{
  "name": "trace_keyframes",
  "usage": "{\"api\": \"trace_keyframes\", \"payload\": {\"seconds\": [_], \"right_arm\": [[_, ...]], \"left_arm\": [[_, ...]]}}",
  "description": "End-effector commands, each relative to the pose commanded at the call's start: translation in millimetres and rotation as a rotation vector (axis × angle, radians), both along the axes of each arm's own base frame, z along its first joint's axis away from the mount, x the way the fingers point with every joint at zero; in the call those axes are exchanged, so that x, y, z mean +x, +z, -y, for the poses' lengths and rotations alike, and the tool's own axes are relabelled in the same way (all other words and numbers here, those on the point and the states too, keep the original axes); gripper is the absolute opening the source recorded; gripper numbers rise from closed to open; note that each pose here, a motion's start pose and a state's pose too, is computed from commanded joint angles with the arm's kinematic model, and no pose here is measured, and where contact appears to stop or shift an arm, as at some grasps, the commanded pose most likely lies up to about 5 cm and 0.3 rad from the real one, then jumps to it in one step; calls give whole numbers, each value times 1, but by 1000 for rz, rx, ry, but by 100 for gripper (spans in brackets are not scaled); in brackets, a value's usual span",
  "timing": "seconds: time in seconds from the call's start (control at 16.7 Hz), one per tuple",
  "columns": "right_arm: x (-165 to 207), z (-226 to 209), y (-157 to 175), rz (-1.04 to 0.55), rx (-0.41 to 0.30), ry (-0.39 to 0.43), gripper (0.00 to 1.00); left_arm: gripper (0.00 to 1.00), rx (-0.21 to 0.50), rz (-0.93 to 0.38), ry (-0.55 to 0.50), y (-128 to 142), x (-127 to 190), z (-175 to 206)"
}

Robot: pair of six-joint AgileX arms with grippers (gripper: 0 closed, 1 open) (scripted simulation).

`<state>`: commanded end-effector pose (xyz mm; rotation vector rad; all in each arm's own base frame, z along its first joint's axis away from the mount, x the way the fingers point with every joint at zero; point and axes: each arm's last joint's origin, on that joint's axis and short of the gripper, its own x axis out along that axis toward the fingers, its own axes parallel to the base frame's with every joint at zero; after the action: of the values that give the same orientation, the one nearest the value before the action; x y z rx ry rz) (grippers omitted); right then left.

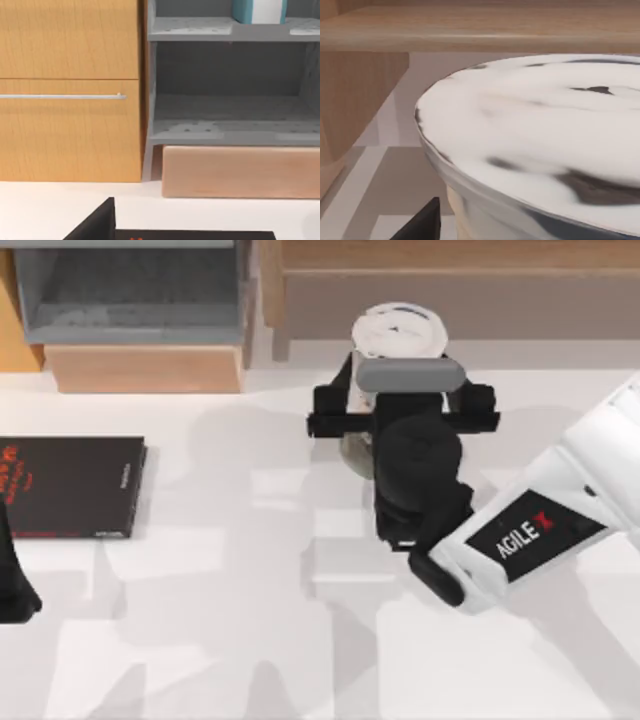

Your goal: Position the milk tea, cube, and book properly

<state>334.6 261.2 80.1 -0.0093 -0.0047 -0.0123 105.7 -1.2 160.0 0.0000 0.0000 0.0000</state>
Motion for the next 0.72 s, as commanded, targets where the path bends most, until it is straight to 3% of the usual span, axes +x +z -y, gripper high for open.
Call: {"api": "trace_keyframes", "payload": {"seconds": [0.72], "right_arm": [[-30,0,0,0,0,-2,100]], "left_arm": [[100,0,0,0,0,0,0]]}}
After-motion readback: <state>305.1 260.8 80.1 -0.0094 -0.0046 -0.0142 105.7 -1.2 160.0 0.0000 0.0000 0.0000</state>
